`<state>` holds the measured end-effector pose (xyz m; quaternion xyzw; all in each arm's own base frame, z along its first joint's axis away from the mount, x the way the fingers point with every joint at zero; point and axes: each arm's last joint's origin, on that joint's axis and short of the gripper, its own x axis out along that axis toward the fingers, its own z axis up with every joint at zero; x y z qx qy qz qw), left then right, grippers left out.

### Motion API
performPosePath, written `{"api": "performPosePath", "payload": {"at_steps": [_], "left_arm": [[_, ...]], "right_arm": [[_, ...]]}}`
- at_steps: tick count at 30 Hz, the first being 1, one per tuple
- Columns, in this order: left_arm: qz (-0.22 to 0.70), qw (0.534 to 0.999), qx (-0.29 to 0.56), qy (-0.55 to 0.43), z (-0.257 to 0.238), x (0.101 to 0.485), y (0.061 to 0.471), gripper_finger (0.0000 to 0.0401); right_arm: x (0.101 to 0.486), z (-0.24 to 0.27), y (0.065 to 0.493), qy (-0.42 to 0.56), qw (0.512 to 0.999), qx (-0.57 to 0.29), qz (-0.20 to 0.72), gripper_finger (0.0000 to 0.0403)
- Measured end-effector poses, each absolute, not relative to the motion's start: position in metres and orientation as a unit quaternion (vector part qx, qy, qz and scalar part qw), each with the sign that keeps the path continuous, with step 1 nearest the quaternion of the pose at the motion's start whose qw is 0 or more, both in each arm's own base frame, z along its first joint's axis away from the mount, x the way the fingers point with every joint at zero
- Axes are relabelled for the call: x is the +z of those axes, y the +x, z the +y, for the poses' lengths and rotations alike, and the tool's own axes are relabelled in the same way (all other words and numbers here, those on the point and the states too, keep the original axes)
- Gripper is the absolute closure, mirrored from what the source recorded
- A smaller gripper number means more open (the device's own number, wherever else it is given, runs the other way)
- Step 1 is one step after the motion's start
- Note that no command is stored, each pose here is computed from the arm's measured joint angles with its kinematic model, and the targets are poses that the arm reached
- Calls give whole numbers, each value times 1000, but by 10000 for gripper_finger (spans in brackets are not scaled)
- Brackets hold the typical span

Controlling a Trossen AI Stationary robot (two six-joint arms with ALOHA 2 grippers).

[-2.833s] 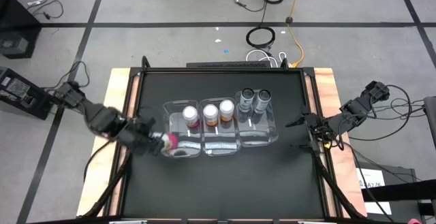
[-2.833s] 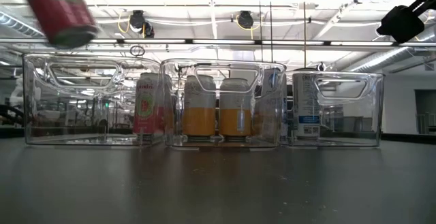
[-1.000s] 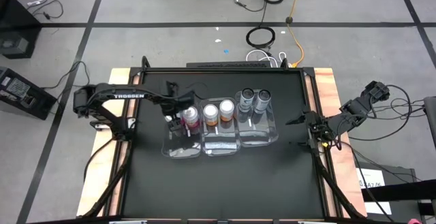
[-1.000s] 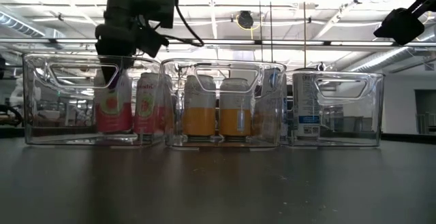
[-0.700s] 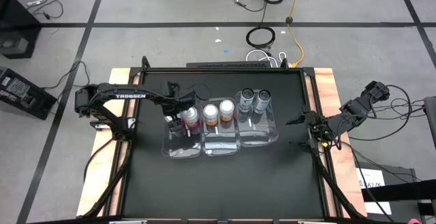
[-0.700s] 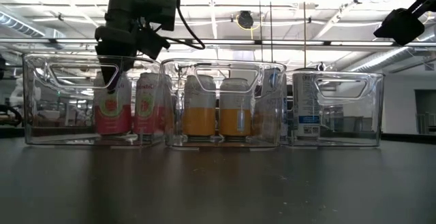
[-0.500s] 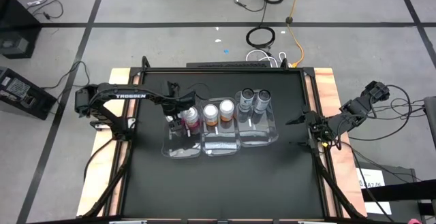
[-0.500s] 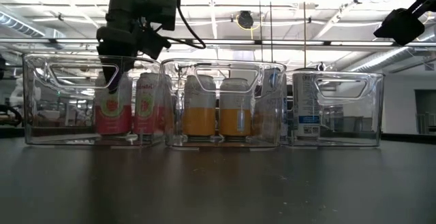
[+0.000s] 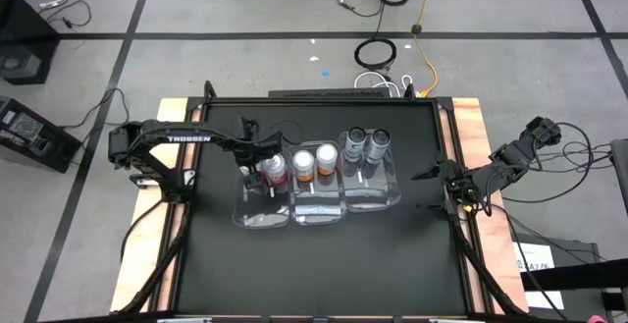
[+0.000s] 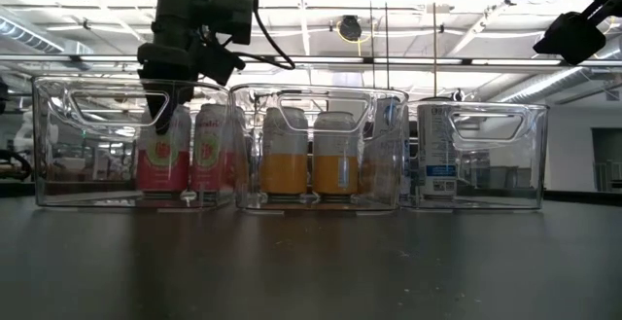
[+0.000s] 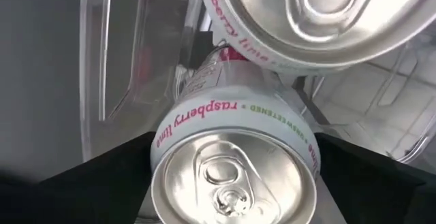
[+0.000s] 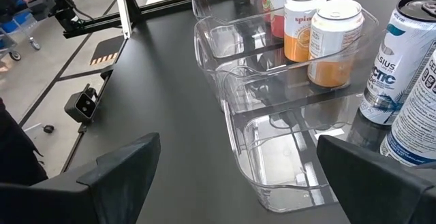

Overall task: Sort soda cans
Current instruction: Put the red soda can into the transparent bin, then return to Home Position

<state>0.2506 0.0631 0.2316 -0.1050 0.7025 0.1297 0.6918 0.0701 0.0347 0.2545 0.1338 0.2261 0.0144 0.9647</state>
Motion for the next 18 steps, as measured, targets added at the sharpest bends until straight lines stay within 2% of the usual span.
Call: {"api": "performPosePath", "payload": {"at_steps": [11, 18], "left_arm": [[731, 661, 129, -108, 62, 248, 244, 8], [687, 707, 133, -105, 60, 285, 239, 8]], "right_arm": [[255, 35, 70, 133, 965, 14, 226, 14], [255, 35, 70, 133, 965, 15, 226, 14]]}}
